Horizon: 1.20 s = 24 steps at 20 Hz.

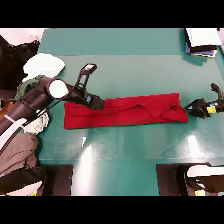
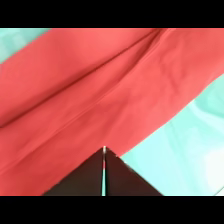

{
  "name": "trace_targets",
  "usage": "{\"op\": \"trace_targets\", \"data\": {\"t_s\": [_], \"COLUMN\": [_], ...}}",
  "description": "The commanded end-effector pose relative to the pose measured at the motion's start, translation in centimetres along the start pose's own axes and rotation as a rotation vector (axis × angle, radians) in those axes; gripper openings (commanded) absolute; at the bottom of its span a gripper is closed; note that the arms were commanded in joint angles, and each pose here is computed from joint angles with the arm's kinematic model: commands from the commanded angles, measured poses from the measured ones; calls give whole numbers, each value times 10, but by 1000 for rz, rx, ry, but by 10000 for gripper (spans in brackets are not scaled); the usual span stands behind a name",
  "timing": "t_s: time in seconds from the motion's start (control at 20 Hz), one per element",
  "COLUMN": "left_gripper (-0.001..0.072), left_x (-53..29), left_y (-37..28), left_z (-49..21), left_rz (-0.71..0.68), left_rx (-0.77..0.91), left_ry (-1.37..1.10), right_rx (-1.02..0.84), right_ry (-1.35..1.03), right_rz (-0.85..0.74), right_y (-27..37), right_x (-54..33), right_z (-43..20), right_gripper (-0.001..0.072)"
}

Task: Fold the shirts.

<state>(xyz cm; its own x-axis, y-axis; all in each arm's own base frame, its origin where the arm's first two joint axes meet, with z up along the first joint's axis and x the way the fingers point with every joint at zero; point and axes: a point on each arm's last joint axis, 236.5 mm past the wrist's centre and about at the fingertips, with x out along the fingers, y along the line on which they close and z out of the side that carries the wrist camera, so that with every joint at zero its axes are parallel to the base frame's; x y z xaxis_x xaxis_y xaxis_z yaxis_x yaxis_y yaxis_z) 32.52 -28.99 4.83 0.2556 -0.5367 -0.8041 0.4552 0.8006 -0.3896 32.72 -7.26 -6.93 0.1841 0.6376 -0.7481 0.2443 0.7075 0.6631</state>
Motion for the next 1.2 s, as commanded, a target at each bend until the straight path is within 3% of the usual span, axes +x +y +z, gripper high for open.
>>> {"op": "trace_targets", "data": {"t_s": [0.0,0.25,0.3,0.45,0.55,0.6,1.15], "left_gripper": [23,23,23,23,23,23,23], "left_x": [20,70,78,94,100,102,145], "left_y": [-21,-46,-48,-47,-45,-44,-22], "left_z": [4,-18,-21,-24,-19,-17,-11], "left_rz": [-28,-55,-56,-60,-57,-56,-19], "left_rx": [21,60,63,45,39,38,-14], "left_ry": [38,148,163,177,157,147,103], "right_rx": [-40,-171,-196,-243,-307,-328,-412], "right_ry": [30,78,84,110,154,179,43], "right_rz": [59,61,55,54,73,87,103], "right_y": [13,53,60,73,83,89,215], "right_x": [16,34,38,48,53,55,1], "right_z": [8,19,21,18,8,2,-30], "right_gripper": [602,597,557,346,99,32,14]}}
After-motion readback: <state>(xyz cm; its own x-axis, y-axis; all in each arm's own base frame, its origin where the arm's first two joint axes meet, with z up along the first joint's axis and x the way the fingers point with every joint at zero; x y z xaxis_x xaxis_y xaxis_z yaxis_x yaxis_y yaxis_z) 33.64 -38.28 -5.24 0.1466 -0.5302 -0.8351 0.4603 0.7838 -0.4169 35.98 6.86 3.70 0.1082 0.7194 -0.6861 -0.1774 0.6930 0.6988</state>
